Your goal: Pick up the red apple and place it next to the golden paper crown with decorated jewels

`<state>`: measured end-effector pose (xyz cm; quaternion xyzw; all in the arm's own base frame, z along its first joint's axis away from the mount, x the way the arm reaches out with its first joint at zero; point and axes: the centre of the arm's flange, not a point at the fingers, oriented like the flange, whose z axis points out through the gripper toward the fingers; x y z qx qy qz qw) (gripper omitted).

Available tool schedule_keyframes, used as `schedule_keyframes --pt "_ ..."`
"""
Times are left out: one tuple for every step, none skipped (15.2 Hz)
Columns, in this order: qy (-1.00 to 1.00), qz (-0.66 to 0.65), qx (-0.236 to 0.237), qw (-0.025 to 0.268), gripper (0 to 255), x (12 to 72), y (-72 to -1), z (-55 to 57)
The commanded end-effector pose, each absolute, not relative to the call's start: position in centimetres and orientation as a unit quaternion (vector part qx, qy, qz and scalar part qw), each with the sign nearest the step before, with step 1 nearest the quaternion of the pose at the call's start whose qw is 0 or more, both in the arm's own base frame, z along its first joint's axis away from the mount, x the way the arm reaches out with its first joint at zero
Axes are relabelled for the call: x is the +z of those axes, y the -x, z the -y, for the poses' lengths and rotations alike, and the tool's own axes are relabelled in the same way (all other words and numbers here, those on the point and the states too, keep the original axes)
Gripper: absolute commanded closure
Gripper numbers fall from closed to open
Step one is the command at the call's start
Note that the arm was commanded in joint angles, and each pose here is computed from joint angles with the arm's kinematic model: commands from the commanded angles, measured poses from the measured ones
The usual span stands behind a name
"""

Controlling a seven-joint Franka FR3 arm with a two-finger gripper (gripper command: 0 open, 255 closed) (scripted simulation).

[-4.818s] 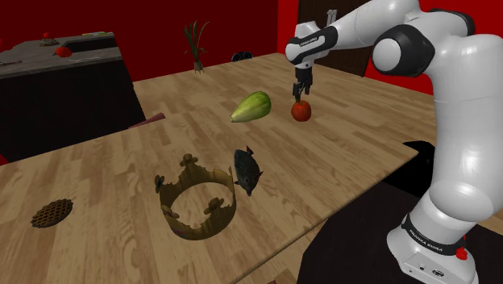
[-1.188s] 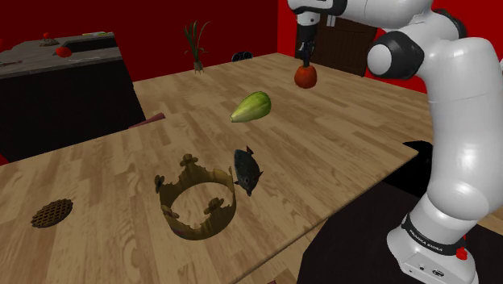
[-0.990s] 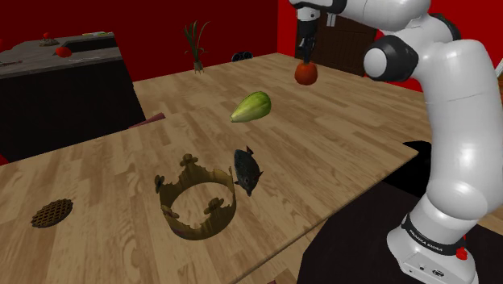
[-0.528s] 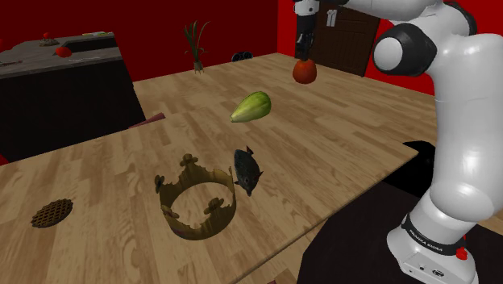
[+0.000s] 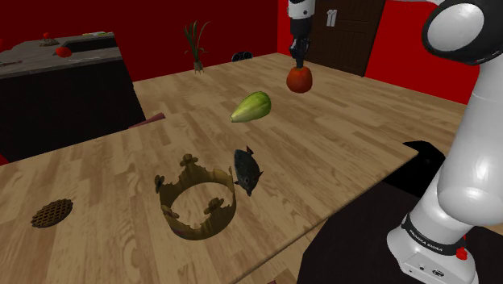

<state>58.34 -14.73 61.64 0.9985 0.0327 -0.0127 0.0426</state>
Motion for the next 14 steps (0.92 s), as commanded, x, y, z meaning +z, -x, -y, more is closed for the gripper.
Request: schedule_keyframes --pt "-0.998 -0.032 -0.013 0.043 255 61.6 -57.6 12.0" --pt "-0.998 -0.032 -0.013 0.043 255 61.6 -57.2 10.8" --pt "-0.998 -0.032 -0.013 0.043 255 61.6 -56.7 9.5" --pt "-0.998 -0.032 -0.013 0.043 255 61.6 -56.3 8.3" --pt "-0.998 -0.032 -0.013 0.043 255 61.6 -55.9 7.0" --pt "-0.998 -0.032 -0.013 0.043 255 61.6 -55.5 5.8" --pt "-0.998 -0.032 -0.013 0.043 255 61.6 -55.0 4.5" --pt "-0.998 -0.032 -0.013 0.043 255 61.6 -54.6 3.3" --pt "-0.998 -0.032 -0.013 0.043 255 61.6 -54.2 2.0" --pt "-0.998 -0.032 -0.013 0.043 255 61.6 -53.8 0.8" --pt "-0.998 -0.032 -0.013 0.043 255 61.6 -53.3 -0.5" --pt "-0.998 -0.032 -0.013 0.043 255 61.6 -52.9 -1.7" --pt "-0.998 -0.032 -0.013 0.043 255 61.7 -52.5 -3.0" --pt "-0.998 -0.032 -0.013 0.043 255 61.7 -52.0 -4.2"
